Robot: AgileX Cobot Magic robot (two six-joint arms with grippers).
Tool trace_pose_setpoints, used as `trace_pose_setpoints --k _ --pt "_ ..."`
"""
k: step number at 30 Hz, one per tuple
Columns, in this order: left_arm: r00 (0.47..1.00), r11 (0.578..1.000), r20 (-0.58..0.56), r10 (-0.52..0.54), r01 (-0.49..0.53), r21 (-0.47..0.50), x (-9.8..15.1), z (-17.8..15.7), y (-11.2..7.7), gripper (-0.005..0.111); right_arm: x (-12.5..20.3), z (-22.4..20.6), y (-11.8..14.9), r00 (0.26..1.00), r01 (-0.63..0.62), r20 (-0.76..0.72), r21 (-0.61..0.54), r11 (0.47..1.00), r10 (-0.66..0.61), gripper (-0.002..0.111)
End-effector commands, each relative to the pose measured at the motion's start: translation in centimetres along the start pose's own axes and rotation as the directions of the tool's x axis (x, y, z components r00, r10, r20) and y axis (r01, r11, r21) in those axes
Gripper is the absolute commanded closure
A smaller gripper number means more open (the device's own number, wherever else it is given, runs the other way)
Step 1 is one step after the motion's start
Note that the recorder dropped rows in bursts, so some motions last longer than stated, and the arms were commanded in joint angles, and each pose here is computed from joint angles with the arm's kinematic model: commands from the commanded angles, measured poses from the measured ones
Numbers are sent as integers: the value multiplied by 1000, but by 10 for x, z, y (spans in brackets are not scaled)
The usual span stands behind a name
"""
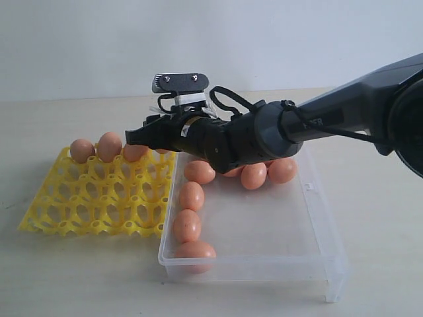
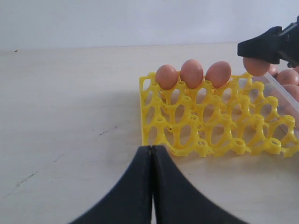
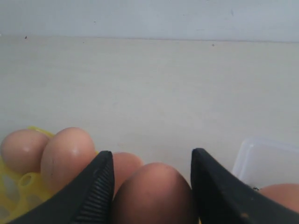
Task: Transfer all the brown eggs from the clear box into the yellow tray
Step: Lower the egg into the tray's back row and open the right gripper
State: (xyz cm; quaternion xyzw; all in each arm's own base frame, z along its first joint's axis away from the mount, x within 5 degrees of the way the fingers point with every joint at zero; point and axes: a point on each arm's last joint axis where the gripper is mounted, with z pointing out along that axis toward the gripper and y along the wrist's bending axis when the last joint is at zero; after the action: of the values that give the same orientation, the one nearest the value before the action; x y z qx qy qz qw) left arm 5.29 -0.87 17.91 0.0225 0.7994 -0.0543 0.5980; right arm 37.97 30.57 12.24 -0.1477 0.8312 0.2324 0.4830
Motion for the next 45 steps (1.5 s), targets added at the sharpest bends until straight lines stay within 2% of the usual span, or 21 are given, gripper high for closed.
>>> trace_pose_setpoints --k 1,23,24,26,27,30,33,40,45 --pt "1000 1000 19 5 -5 -2 -2 -1 0 107 -4 0 3 999 4 38 -13 1000 -3 108" --pt "1000 1000 19 5 -5 -2 -2 -1 0 107 -2 12 6 1000 5 -11 -13 1000 -5 108" --pt "1000 1000 19 5 -5 -2 -2 -1 0 107 -2 12 6 1000 5 -9 -14 1000 -5 106" --pt "1000 1000 19 5 -5 -2 -2 -1 0 107 -2 12 6 1000 12 -9 -14 1000 -12 95" --pt "1000 1000 19 5 -5 -2 -2 -1 0 107 -2 12 6 1000 12 -11 -14 1000 -12 84" --pt "1000 1000 19 5 -5 -2 -2 -1 0 107 -2 12 6 1000 12 -11 -14 1000 -12 64" --pt "1000 1000 19 5 -5 -2 -2 -1 0 107 -2 12 6 1000 12 -11 -14 1000 -12 49" --pt "1000 1000 19 7 -7 -2 -2 -1 0 107 -3 12 6 1000 12 -9 -14 1000 -12 47" --pt "1000 1000 19 7 -7 -2 -2 -1 0 107 -20 2 11 1000 10 8 -24 1000 -10 47"
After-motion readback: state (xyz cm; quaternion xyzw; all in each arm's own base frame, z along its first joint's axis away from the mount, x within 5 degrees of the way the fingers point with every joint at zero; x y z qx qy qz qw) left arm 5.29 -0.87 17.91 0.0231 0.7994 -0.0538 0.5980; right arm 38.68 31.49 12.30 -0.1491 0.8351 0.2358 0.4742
